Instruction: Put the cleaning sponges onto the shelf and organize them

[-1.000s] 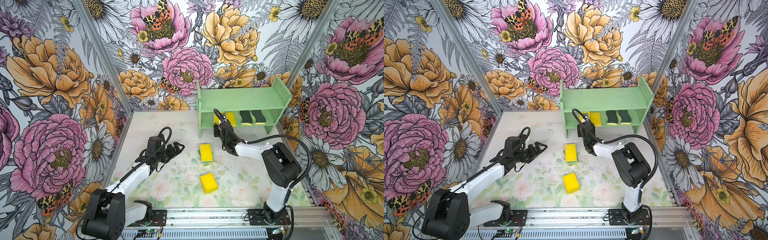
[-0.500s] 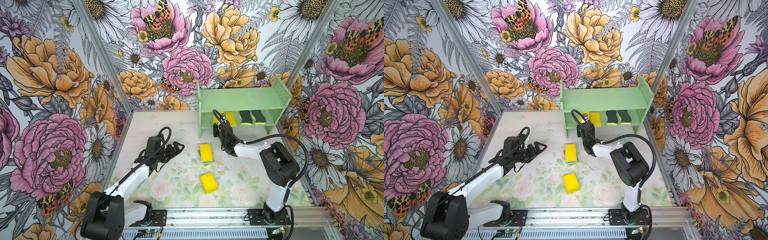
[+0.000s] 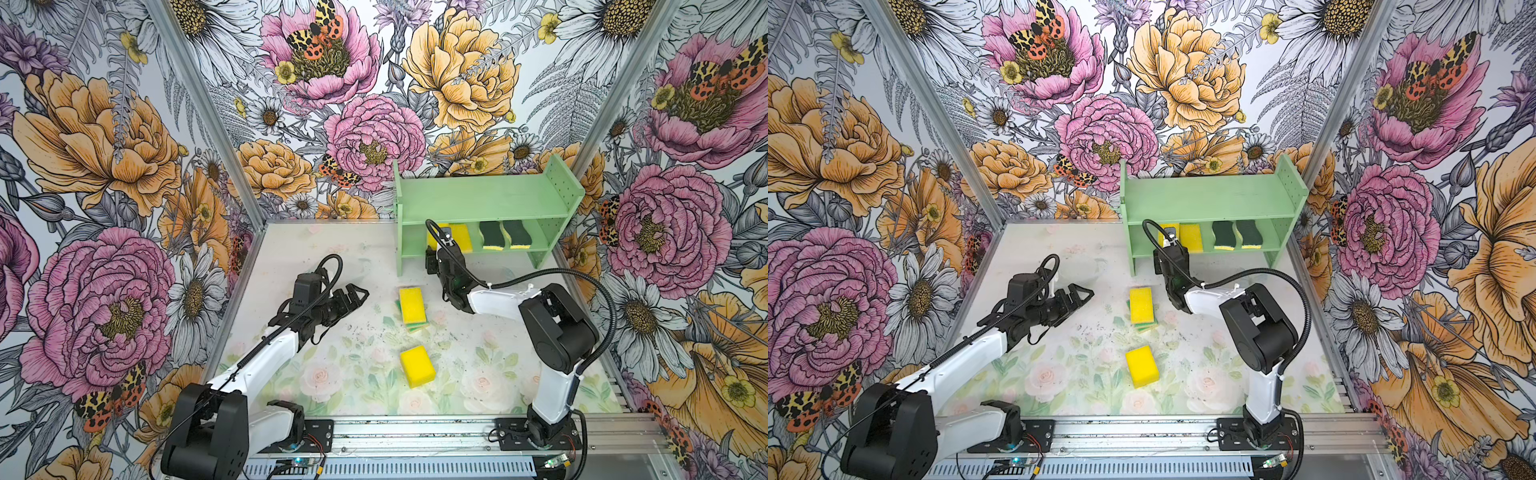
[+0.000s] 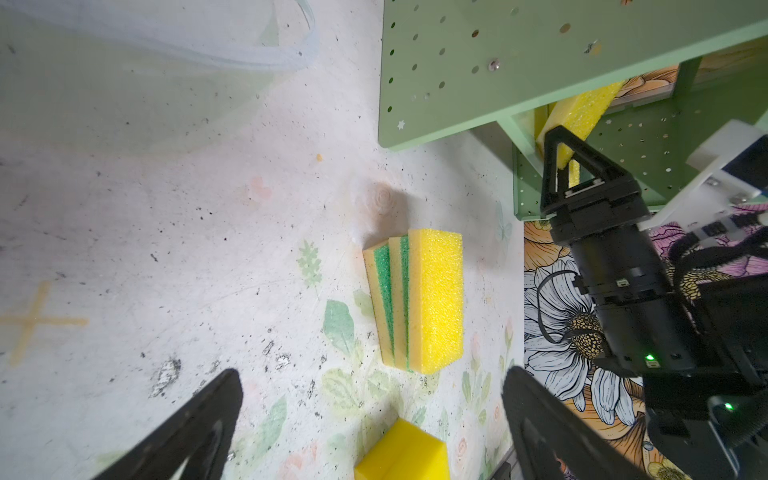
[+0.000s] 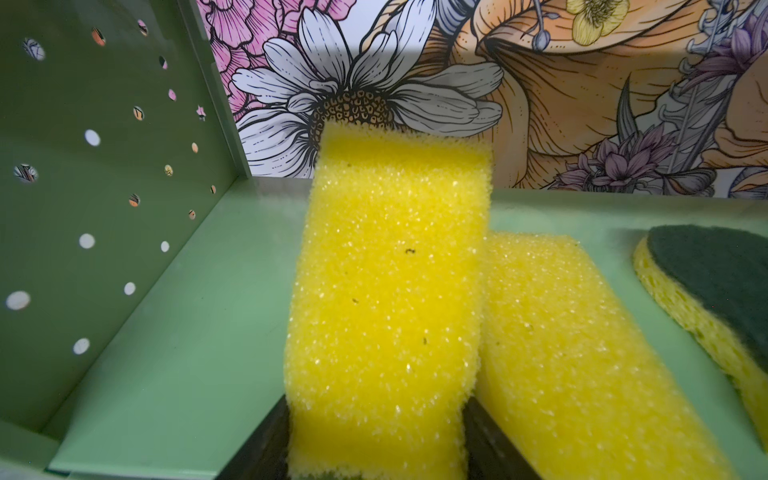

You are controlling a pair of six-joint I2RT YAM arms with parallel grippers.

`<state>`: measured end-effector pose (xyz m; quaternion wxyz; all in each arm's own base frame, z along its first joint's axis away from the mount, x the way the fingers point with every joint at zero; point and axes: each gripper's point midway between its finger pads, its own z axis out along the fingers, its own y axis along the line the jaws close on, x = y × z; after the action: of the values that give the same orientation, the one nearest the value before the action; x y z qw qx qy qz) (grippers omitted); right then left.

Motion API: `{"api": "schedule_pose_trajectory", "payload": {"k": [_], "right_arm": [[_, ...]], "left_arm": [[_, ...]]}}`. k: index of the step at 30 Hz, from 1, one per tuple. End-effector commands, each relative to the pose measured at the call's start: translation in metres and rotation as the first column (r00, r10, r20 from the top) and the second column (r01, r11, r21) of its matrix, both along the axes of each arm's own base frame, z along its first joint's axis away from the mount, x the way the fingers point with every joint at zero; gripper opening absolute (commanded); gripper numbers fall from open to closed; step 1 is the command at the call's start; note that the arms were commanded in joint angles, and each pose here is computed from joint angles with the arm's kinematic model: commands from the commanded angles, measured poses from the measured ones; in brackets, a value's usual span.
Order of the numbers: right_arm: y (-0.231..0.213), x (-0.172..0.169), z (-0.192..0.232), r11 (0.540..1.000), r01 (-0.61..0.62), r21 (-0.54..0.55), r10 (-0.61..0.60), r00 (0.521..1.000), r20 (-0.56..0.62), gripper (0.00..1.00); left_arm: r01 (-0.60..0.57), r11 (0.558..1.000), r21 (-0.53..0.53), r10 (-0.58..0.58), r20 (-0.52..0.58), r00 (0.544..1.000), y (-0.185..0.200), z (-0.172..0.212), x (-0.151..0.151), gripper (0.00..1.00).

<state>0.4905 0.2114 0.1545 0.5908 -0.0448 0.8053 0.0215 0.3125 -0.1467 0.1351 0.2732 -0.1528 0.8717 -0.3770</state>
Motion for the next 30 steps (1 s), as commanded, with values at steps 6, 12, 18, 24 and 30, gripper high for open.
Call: {"api": "schedule_pose_trajectory", "payload": {"k": [6,12,18,24,30], "right_arm": [[0.0008,-0.0045,-0.0185,0.999,-0.005,-0.033,0.003,0.999,-0.036,0.62],[0.0009,-0.0038,-0.0162,0.999,-0.008,-0.040,0.007,1.000,-0.025,0.63],[0.0020,-0.0031,-0.0154,0.998,-0.019,-0.054,0.018,1.000,-0.014,0.64],[0.0021,-0.0034,-0.0157,0.997,-0.025,-0.068,0.025,1.000,-0.006,0.64],[0.0027,-0.0039,-0.0157,0.996,-0.034,-0.077,0.034,0.999,0.002,0.64]], "left_arm": [[-0.003,1.000,0.014,0.003,0.032,0.999,0.0023,0.0081,0.0065,0.99],[-0.001,1.000,0.014,0.000,0.032,0.999,0.0020,0.0078,0.0066,0.99],[-0.001,1.000,0.016,0.001,0.032,0.999,0.0023,0.0071,0.0063,0.99],[-0.002,1.000,0.018,0.002,0.028,1.000,0.0027,0.0056,0.0057,0.99],[-0.003,1.000,0.018,0.002,0.027,1.000,0.0029,0.0053,0.0055,0.99]]}}
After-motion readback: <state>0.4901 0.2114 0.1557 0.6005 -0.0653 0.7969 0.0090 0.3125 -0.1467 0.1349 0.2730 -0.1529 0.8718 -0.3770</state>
